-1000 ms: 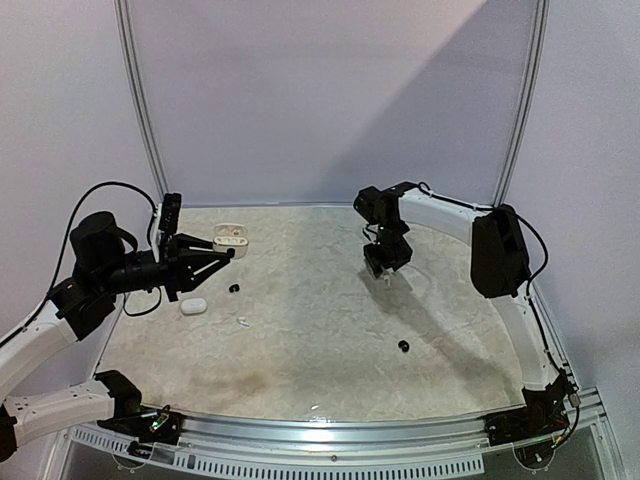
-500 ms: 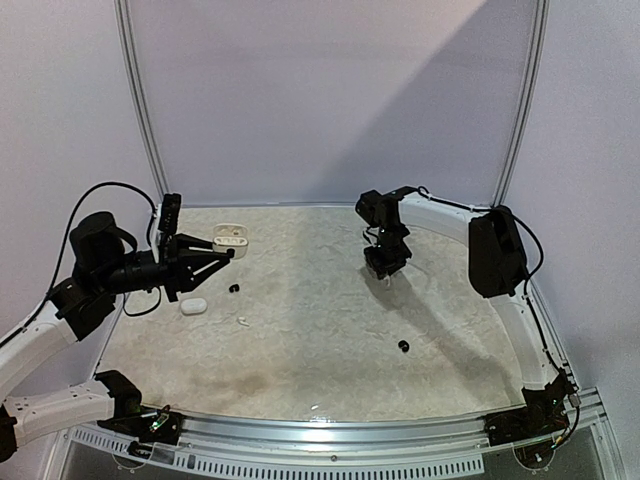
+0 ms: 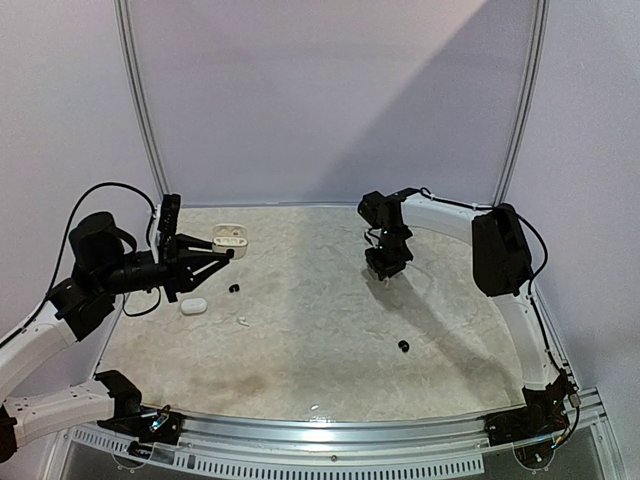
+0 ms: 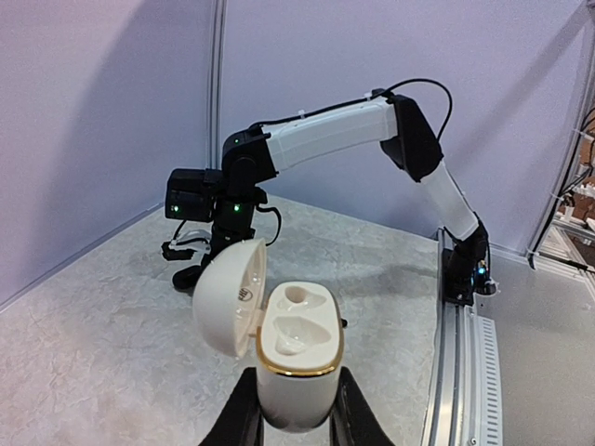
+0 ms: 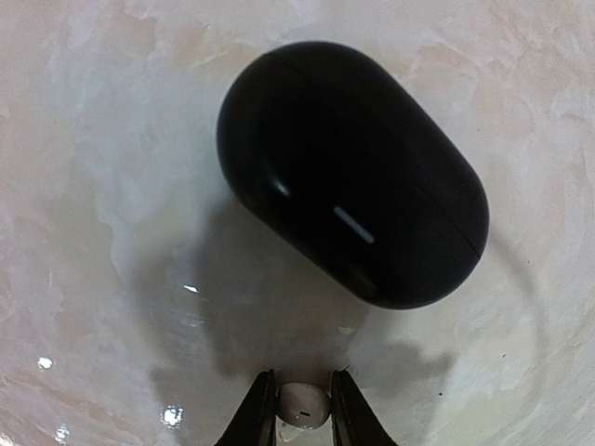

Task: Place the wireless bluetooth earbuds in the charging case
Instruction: Pick up the right earbud from the center of the board.

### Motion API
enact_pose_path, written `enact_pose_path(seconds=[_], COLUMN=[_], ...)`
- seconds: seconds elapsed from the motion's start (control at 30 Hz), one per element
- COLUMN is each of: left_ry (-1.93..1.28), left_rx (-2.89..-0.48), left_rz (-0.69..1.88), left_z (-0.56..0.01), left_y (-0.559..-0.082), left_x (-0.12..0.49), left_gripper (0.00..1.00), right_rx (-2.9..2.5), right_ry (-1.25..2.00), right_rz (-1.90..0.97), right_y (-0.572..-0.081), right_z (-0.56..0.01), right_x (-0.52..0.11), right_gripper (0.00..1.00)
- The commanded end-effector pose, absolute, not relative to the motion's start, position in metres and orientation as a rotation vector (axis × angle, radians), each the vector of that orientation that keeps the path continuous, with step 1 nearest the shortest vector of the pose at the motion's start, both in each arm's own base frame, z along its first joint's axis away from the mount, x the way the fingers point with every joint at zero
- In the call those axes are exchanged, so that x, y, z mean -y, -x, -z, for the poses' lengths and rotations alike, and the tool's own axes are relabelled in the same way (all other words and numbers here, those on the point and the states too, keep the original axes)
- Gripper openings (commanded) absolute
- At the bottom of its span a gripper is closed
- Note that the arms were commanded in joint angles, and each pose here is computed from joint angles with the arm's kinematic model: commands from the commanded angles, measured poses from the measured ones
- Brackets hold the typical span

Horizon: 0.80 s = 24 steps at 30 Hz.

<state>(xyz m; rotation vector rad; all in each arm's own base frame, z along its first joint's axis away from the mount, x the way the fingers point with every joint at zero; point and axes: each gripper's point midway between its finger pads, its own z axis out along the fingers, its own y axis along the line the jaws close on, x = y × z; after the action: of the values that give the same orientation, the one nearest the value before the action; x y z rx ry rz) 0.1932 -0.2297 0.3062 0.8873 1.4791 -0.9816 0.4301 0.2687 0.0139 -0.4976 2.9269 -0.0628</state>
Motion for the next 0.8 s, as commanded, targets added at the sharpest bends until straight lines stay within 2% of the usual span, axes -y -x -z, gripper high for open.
enact_pose_path(seconds=[0.0,0.2,0.47,0.67,0.77], left_ry=[-0.896,-0.898,-0.901,-0.865,-0.852], left_rx=[-1.468,-1.465,-1.46,-1.421,-1.376], left_rz=[0.971,0.965,0.952,0.864,0.797], left_z=[-0.308,-0.308,-0.309,-0.318,-0.325], left_y=[-0.191,-0.192,-0.192,-0.201,-0.207], left_x=[0.228,0.227,0.227,0.221,0.217], left_gripper=[0.0,0.0,0.0,0.0,0.0], right_rx=[-3.009,-3.016,-3.004,-2.859,-2.709], right_ry=[0.507,0.497,0.492,0.47,0.48], right_rz=[0.104,0.13,0.105,-0.075,-0.202], right_y=[-0.412,-0.41,-0.412,-0.427,-0.432], right_z=[-0.002,-0.003,-0.009,-0.067,-0.125], right_x=[-0.257,-0.253,-0.256,-0.281,-0.307], right_gripper=[0.2,0.21,0.05,0.0,0.0])
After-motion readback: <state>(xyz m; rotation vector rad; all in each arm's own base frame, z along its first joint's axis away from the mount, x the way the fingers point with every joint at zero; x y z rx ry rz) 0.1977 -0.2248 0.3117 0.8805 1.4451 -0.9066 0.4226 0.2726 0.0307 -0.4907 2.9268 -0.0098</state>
